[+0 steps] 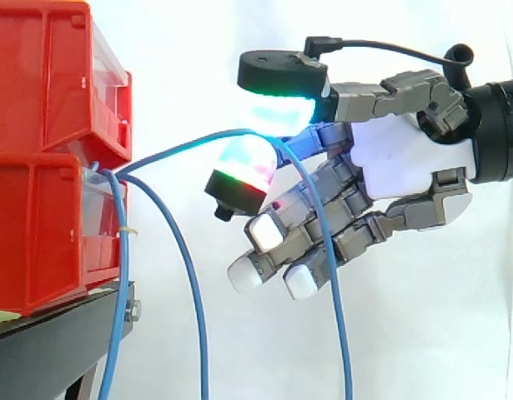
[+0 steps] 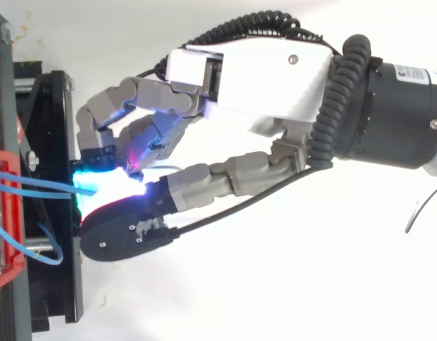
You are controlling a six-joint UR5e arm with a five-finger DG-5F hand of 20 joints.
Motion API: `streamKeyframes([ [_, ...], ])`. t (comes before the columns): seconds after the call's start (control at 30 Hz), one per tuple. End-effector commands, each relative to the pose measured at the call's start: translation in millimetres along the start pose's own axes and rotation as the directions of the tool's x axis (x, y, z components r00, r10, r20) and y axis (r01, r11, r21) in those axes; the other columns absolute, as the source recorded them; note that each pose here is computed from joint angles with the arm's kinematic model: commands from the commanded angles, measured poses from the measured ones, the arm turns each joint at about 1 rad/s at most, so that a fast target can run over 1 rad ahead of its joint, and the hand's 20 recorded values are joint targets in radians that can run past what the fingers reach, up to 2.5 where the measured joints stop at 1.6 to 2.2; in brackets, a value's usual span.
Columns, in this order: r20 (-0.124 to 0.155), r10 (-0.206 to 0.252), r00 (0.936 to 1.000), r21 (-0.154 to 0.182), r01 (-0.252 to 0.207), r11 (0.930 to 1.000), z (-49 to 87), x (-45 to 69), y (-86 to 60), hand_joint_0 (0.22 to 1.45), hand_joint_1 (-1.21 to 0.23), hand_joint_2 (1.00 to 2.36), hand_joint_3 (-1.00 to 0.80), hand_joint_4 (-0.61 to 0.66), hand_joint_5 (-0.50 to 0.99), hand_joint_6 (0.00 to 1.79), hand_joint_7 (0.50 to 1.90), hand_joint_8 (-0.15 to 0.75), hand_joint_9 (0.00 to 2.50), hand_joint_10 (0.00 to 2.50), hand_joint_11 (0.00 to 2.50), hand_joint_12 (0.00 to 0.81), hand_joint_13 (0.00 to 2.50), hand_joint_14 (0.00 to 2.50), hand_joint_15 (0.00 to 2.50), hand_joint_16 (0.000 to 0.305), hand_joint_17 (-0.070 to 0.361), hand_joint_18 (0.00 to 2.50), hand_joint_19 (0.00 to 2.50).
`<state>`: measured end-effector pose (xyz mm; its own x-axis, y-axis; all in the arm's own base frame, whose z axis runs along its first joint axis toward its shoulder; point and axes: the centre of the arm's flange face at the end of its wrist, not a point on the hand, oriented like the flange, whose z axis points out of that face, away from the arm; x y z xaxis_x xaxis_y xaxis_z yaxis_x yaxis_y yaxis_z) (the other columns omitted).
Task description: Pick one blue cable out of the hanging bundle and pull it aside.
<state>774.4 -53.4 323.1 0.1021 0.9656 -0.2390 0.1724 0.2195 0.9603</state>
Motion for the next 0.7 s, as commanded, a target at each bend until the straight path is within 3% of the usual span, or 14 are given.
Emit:
streamKeyframes([
  [0.0, 0.0, 0.0, 1.0, 0.0, 0.0, 1.0, 0.0, 0.0, 0.0, 0.56, -0.69, 1.02, -0.11, 0.13, -0.16, 0.86, 1.3, 0.312, 0.83, 0.02, 0.64, 0.352, 0.62, 0.01, 0.37, 0.053, 0.118, 0.66, 0.49],
  [0.3, 0.001, 0.006, 1.0, -0.007, -0.006, 1.0, 0.5, 0.4, 4.0, 0.57, -0.73, 1.03, 0.04, -0.02, -0.14, 0.88, 1.34, 0.303, 0.89, 0.02, 0.65, 0.348, 0.64, 0.02, 0.37, 0.052, 0.116, 0.69, 0.48],
  [0.47, 0.002, 0.006, 1.0, -0.004, -0.006, 1.0, 0.2, 0.2, 3.6, 0.57, -0.74, 1.03, 0.05, -0.01, -0.13, 0.87, 1.35, 0.309, 0.91, 0.02, 0.65, 0.354, 0.65, 0.01, 0.37, 0.052, 0.118, 0.7, 0.47],
  [0.67, -0.002, 0.0, 1.0, 0.026, 0.001, 0.9997, -2.5, 1.2, -0.2, 0.57, -0.74, 1.03, 0.05, 0.0, -0.13, 0.88, 1.34, 0.313, 0.91, 0.02, 0.65, 0.358, 0.65, 0.01, 0.36, 0.053, 0.119, 0.71, 0.47],
])
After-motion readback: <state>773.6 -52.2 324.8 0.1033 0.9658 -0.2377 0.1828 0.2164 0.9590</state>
